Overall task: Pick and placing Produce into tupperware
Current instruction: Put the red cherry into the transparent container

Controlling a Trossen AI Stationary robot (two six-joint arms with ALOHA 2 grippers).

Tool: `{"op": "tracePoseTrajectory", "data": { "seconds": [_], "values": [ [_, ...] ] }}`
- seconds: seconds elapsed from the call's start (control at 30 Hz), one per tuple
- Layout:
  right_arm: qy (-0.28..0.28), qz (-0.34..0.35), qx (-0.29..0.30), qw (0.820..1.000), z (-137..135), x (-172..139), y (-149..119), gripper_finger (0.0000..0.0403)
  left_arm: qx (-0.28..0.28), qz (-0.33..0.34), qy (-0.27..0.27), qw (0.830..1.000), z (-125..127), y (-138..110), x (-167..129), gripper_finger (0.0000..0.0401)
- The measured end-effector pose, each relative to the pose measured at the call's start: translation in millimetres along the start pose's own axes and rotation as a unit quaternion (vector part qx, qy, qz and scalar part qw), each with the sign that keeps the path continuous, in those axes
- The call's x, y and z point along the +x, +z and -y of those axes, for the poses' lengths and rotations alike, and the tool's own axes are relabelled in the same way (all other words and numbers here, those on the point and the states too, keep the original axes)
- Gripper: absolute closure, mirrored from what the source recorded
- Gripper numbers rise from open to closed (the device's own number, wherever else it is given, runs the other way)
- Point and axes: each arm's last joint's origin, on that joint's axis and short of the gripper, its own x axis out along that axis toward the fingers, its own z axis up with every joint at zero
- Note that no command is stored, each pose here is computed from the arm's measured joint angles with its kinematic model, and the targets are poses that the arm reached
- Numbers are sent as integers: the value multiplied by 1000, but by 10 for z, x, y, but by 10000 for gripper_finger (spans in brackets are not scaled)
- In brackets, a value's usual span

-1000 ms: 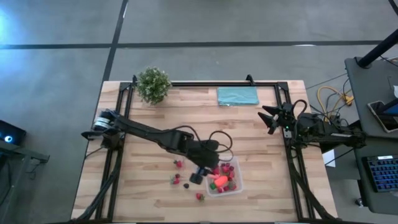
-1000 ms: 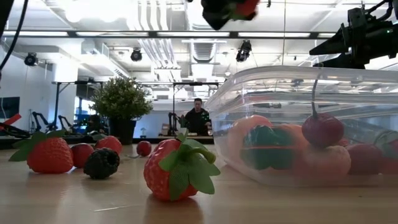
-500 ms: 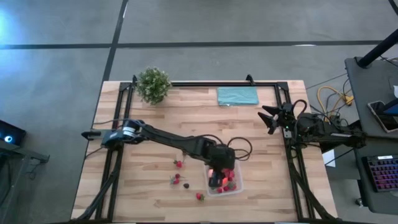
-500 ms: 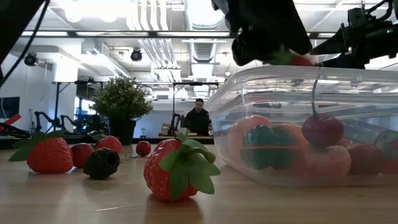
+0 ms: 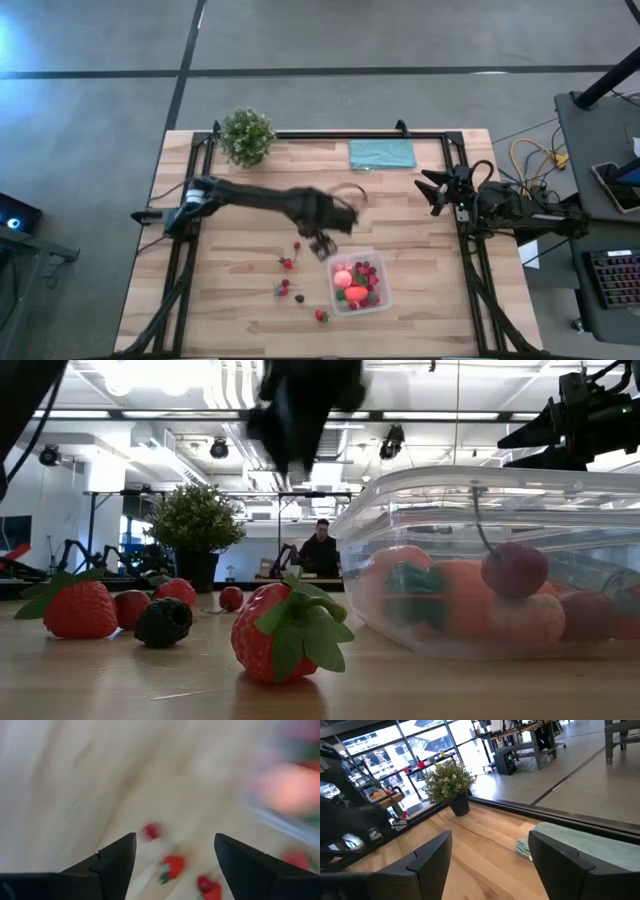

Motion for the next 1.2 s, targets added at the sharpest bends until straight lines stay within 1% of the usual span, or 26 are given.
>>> {"op": "tracePoseTrajectory", "data": {
  "seconds": [0.03,0.07,0.1,0.13,0.17,0.23,0.33,0.43,0.5,0.57,0.67,0.8,0.9,1.03,1.2],
  "values": [
    [0,0,0,1000,0,0,0,148,-65,-27,18,997,-118,5,55,148],
    [0,0,0,1000,0,0,0,147,-125,-54,29,990,-222,19,121,148],
    [0,0,0,1000,0,0,0,147,-168,-72,32,983,-299,35,186,148],
    [0,0,0,1000,0,0,0,147,-192,-77,22,978,-349,47,209,148],
    [0,0,0,1000,0,0,0,148,-201,-77,13,976,-369,51,225,148],
    [0,0,0,1000,0,0,0,151,-208,-75,-1,975,-359,24,261,148],
    [0,0,0,1000,0,1,-1,154,-205,-70,-20,976,-261,-15,367,148],
    [0,0,0,1000,0,0,-1,152,-201,-60,-3,978,-200,-121,421,148],
    [0,0,0,1000,0,0,-1,150,-216,-57,6,975,-195,-178,466,148],
    [0,0,0,1000,0,0,-1,148,-235,-59,22,970,-215,-231,575,148],
    [0,0,0,1000,0,0,-1,147,-266,-38,14,963,-220,-240,705,148],
    [0,0,0,1000,0,1,-1,151,-297,-27,5,955,-233,-270,830,148],
    [0,0,0,1000,0,0,-1,154,-311,-38,22,949,-267,-325,914,148],
    [0,0,0,1000,0,1,-1,151,-313,-45,34,948,-300,-377,981,148],
    [0,0,0,1000,0,1,-1,147,-321,-41,25,946,-297,-385,1032,148]
  ]
}}
